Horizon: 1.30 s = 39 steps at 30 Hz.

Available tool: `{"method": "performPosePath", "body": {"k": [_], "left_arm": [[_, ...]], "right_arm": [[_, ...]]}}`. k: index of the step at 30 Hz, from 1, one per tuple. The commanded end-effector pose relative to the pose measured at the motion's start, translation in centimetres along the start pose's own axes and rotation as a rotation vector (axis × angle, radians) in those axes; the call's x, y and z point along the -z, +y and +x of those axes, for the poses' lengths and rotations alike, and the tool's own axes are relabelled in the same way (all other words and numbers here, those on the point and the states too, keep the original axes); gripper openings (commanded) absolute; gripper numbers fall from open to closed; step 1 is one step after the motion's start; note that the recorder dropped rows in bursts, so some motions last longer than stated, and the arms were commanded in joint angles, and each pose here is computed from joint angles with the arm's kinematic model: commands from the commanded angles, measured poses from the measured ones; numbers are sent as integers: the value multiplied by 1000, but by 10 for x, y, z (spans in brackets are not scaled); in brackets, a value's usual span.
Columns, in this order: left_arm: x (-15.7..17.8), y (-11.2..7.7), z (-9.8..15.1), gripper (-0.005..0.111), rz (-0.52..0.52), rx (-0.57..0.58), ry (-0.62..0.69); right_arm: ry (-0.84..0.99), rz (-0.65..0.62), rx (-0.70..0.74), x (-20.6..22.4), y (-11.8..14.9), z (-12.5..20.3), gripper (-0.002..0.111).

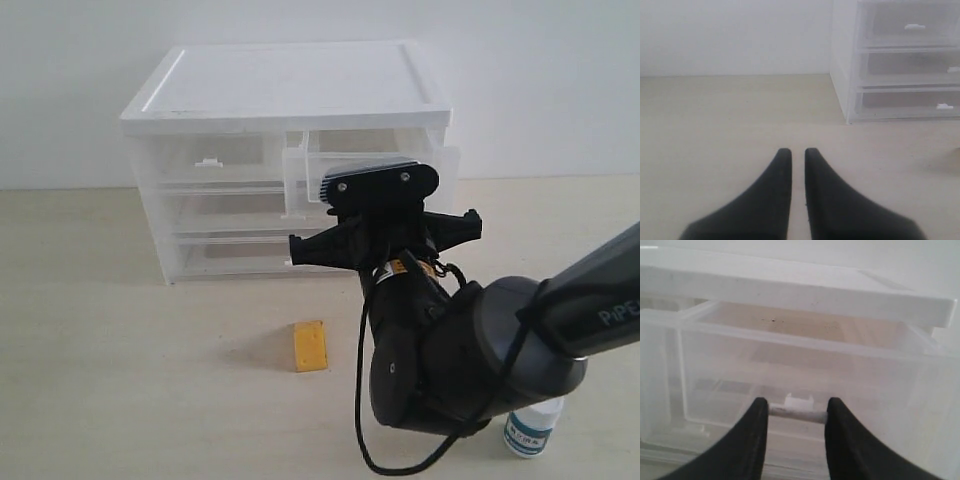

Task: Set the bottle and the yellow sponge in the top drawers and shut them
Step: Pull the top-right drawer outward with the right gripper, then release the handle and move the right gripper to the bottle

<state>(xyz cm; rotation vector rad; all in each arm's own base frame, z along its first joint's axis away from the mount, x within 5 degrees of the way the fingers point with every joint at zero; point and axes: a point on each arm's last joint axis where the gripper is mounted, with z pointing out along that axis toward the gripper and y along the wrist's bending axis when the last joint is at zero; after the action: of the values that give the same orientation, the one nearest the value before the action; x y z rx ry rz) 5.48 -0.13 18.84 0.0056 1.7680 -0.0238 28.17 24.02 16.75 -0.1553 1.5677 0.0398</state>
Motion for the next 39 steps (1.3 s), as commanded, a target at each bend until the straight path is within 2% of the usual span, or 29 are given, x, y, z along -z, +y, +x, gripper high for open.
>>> {"method": "performPosePath", "body": {"k": [1,14,16,19,26,28,33,35,37,39], "left_arm": [[0,0,0,10,-2,-2,-6],[0,0,0,10,-2,-2,-7],[0,0,0,10,-2,-2,-7],[0,0,1,10,-2,-2,-4],[0,0,1,10,-2,-2,-4],[0,0,1,10,-2,-2,-4],[0,0,1,10,-2,-2,-4],[0,0,1,10,-2,-2,-4],[0,0,1,10,-2,-2,-4],[0,0,1,10,-2,-2,-4]], "right_arm": [[-63,-12,1,13,2,-13,0],[-32,-17,-44,32,-1,-13,0],[-32,-17,-44,32,-1,-13,5],[-27,-7,-48,32,-2,-13,20],[-5,0,-52,40,4,-11,70],[3,4,-53,43,6,-11,77],[67,71,-27,57,10,-10,78],[98,38,42,63,15,-12,78],[145,-25,90,67,20,-15,74],[191,-80,110,69,22,-17,62]]}}
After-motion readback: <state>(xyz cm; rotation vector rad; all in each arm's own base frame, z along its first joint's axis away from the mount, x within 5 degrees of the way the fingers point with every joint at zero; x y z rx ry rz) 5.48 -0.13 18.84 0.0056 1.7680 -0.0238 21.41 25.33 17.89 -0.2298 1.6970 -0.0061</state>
